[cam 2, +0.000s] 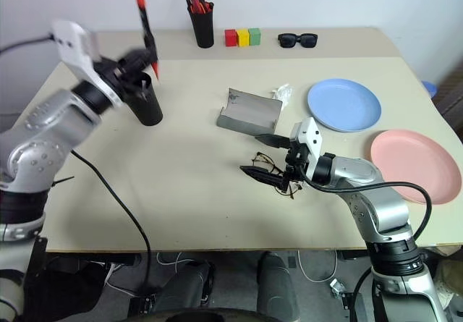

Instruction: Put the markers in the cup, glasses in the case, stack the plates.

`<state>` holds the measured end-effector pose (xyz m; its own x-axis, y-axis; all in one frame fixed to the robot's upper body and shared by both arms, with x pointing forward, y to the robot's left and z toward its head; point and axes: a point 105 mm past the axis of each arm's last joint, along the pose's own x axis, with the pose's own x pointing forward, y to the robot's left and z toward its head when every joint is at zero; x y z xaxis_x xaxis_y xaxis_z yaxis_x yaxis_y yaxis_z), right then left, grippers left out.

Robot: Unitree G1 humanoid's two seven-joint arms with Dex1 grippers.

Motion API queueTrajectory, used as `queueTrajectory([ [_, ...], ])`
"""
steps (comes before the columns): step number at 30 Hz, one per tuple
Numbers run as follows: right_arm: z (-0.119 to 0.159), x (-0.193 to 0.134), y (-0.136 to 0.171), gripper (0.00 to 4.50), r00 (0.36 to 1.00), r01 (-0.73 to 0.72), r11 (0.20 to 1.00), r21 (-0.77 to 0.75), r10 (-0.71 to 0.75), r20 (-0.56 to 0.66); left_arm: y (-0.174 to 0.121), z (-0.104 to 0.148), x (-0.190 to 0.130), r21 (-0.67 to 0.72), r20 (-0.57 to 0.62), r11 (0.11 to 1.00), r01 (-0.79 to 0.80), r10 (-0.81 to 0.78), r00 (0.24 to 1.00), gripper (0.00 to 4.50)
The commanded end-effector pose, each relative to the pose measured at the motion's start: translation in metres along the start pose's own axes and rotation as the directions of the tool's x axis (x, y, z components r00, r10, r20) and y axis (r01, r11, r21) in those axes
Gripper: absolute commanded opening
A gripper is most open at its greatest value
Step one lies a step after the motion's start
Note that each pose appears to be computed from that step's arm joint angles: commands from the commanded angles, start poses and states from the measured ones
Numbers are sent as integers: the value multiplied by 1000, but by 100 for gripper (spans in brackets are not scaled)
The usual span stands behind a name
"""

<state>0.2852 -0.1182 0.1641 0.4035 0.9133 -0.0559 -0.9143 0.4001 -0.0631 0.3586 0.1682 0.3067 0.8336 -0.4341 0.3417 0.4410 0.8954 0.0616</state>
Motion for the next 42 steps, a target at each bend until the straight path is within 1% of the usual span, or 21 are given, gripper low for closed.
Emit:
queueTrajectory([
  [1, 14, -1, -1, 450, 999, 5, 999, -40, -3, 44, 36, 25, -7, 74, 162, 995, -70, 57, 985, 3],
  [2, 15, -1, -2, 450, 999, 6, 999, -43, -4, 46, 47, 26, -10, 72, 187, 994, -87, 72, 980, 3],
  [4, 16, 0, -3, 450, 999, 8, 999, -46, -6, 47, 64, 20, -12, 87, 193, 990, -111, 93, 977, 3],
  [6, 17, 0, -3, 450, 999, 6, 999, -48, -4, 51, 72, 14, -12, 81, 196, 990, -112, 95, 976, 3],
  [8, 24, 1, -4, 450, 997, 4, 999, -41, -1, 81, 80, 3, -13, 83, 204, 989, -124, 105, 973, 3],
  [10, 33, -1, -3, 450, 992, -10, 1000, -18, 12, 126, 80, -4, -16, 70, 218, 993, -97, 80, 973, 3],
  [12, 40, -8, -3, 450, 984, -22, 999, 26, 17, 178, 76, -21, -20, 67, 193, 997, -48, 35, 981, 3],
  [14, 42, -12, -6, 450, 981, -13, 999, 47, 4, 196, 76, -31, -22, 62, 183, 998, -30, 18, 983, 3],
  [17, 40, -10, -4, 450, 985, -5, 1000, 30, -1, 174, 86, -39, -22, 69, 169, 995, -74, 61, 984, 3],
  [19, 39, -8, -3, 450, 986, -4, 1000, 25, 0, 166, 87, -43, -21, 92, 160, 993, -75, 60, 985, 3],
  [24, 35, -12, -2, 450, 991, 2, 1000, 15, -3, 132, 90, -56, -22, 84, 151, 992, -96, 83, 985, 3],
  [26, 35, -14, -1, 450, 992, 5, 1000, 11, -7, 127, 92, -68, -22, 61, 115, 990, -124, 116, 987, 3],
  [27, 35, -14, -1, 450, 992, 6, 1000, 6, -7, 122, 94, -76, -22, 26, 83, 989, -144, 142, 986, 3],
  [28, 35, -14, -1, 450, 993, 6, 1000, 3, -7, 119, 96, -79, -22, 3, 79, 986, -164, 163, 983, 3],
  [29, 35, -13, -1, 450, 993, 6, 1000, 0, -6, 117, 97, -80, -22, -12, 88, 984, -176, 176, 980, 3],
  [32, 33, -13, 0, 450, 995, 6, 1000, -10, -5, 103, 93, -82, -24, -2, 96, 986, -164, 163, 982, 3],
  [37, 33, -12, 0, 450, 995, 6, 1000, -21, -4, 95, 96, -91, -29, 7, 66, 982, -187, 186, 980, 3],
  [39, 33, -11, -1, 450, 996, 6, 1000, -25, -4, 93, 96, -91, -29, 1, 72, 983, -182, 181, 981, 99],
  [40, 33, -11, -1, 450, 996, 7, 1000, -27, -5, 92, 95, -91, -29, 5, 71, 984, -180, 179, 981, 137],
  [42, 32, -11, -1, 450, 996, 9, 1000, -27, -7, 91, 95, -90, -29, 10, 74, 984, -175, 174, 982, 240],
])
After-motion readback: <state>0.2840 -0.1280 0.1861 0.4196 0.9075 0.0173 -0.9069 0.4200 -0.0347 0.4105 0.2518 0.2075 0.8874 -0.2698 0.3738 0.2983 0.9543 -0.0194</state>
